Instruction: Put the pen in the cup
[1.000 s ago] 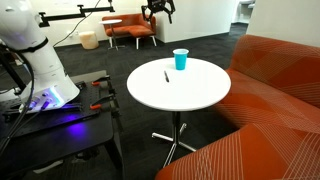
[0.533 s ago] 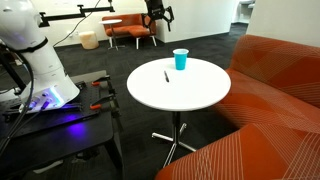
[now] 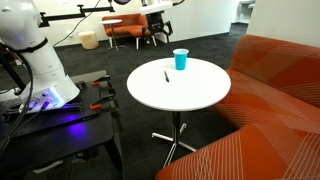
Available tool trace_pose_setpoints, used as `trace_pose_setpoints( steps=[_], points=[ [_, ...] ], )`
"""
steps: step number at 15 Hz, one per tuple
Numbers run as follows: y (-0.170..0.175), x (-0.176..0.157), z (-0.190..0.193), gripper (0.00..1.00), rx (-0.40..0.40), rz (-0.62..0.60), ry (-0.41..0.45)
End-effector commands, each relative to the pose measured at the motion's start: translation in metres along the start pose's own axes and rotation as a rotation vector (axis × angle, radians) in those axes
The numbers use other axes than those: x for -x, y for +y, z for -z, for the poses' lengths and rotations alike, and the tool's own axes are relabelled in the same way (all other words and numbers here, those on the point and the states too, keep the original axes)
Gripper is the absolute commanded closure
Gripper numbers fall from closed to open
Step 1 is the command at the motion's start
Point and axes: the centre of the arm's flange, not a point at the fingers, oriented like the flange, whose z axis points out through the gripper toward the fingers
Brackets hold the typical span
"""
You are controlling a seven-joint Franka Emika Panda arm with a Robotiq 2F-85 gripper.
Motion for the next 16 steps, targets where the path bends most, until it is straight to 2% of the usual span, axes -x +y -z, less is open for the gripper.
trace_pose_setpoints(
  steps=[1, 5, 10, 16],
  points=[
    [0.002, 0.002, -0.028, 0.0, 0.033, 0.011, 0.014],
    [0.005, -0.004, -0.048, 0.0, 0.023, -0.022, 0.087],
    [-0.003, -0.02, -0.064, 0.0, -0.038, -0.067, 0.141],
    [-0.008, -0.025, -0.09, 0.0, -0.058, -0.034, 0.116]
  ],
)
